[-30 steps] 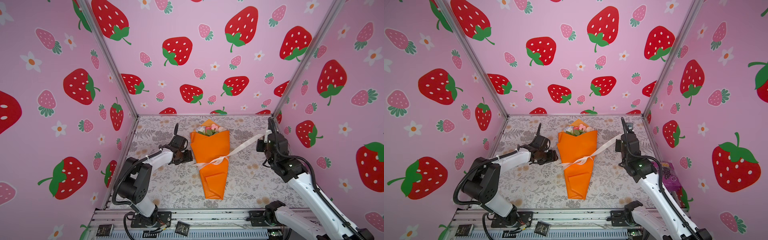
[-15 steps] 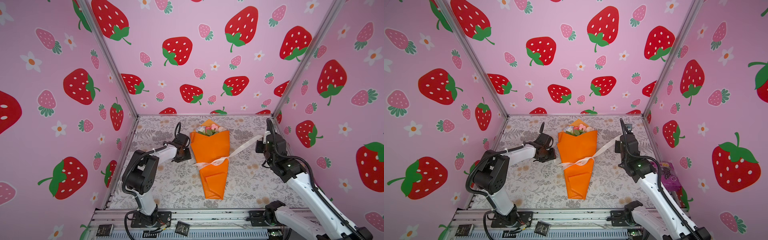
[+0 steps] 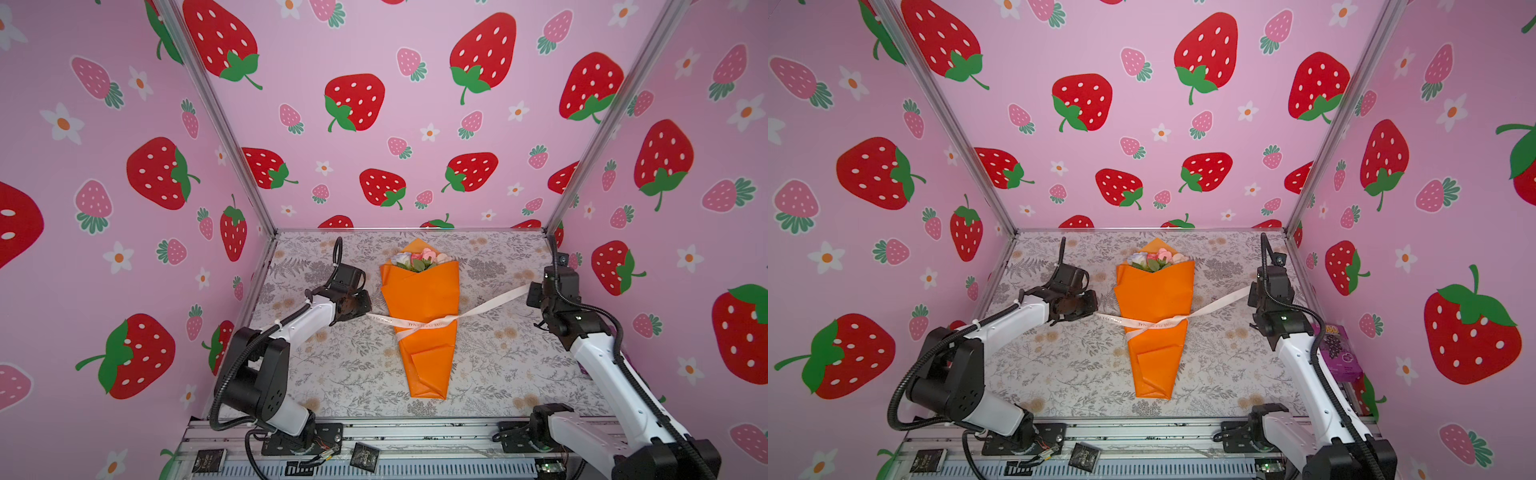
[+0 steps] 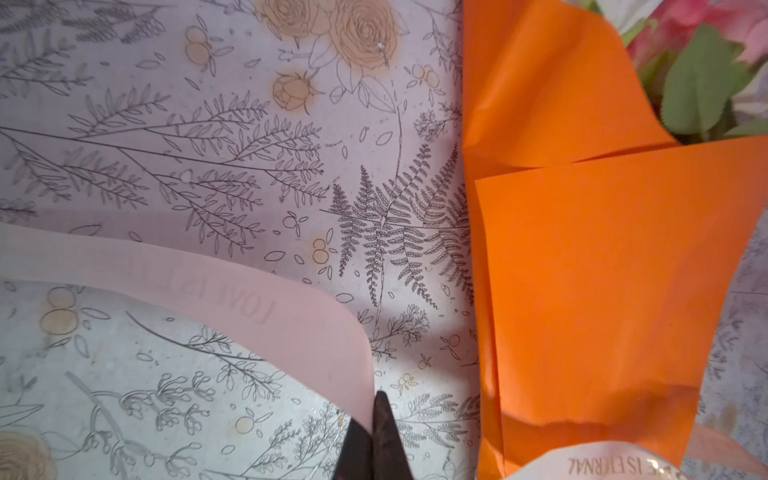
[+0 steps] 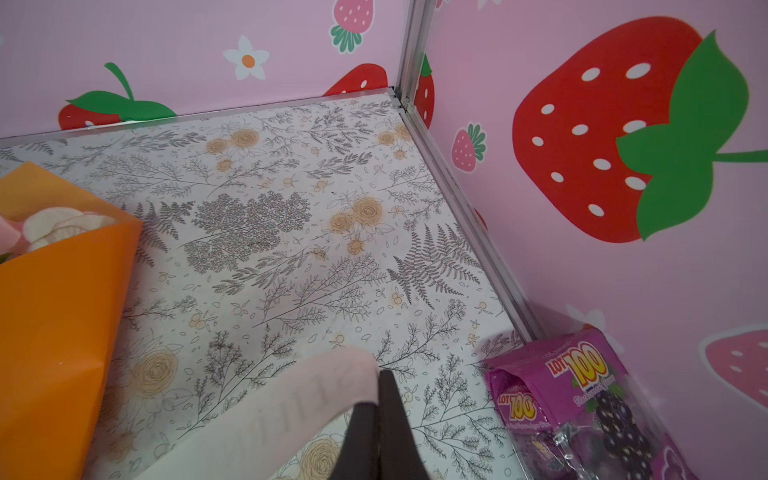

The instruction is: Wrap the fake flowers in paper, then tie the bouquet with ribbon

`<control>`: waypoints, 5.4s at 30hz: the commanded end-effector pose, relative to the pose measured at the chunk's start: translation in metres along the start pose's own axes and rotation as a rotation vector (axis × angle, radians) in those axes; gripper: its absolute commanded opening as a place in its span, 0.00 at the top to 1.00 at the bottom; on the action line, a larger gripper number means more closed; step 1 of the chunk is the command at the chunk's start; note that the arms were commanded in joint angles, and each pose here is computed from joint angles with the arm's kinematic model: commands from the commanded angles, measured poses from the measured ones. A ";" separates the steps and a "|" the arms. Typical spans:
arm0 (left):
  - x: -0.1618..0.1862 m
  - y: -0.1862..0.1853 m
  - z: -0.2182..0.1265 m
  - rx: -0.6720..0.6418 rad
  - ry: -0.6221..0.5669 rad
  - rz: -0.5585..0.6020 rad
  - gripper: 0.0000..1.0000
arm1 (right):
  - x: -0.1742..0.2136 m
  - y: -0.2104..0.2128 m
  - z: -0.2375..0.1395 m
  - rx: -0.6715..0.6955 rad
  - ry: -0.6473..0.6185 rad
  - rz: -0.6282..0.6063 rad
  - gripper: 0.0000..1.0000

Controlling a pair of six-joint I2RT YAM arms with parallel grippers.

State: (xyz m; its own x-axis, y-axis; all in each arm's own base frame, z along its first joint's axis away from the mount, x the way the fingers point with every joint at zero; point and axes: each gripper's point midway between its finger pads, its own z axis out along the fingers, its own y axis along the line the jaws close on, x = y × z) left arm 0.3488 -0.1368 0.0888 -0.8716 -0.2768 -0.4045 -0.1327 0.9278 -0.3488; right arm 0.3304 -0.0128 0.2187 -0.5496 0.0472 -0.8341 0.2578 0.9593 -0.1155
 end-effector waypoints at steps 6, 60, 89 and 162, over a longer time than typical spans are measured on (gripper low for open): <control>0.040 0.016 -0.004 0.002 0.088 0.008 1.00 | -0.004 -0.020 0.010 0.079 0.006 -0.005 1.00; 0.018 0.180 -0.070 -0.275 0.015 -0.429 1.00 | 0.029 -0.125 0.099 0.398 0.127 0.127 1.00; -0.025 0.209 -0.101 -0.137 0.037 -0.443 1.00 | -0.026 -0.098 0.124 0.137 0.031 0.130 1.00; 0.051 -0.016 0.063 0.253 0.251 -0.643 0.92 | 0.175 0.222 0.076 -0.467 0.534 0.448 0.62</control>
State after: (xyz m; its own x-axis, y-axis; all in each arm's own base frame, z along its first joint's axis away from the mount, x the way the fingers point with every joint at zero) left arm 0.3304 -0.1771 0.0205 -0.7431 -0.6547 0.1388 -0.5709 0.5118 -0.6420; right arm 0.3637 0.1957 0.0295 -0.8027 0.4139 -0.4293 0.1625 0.8445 0.5103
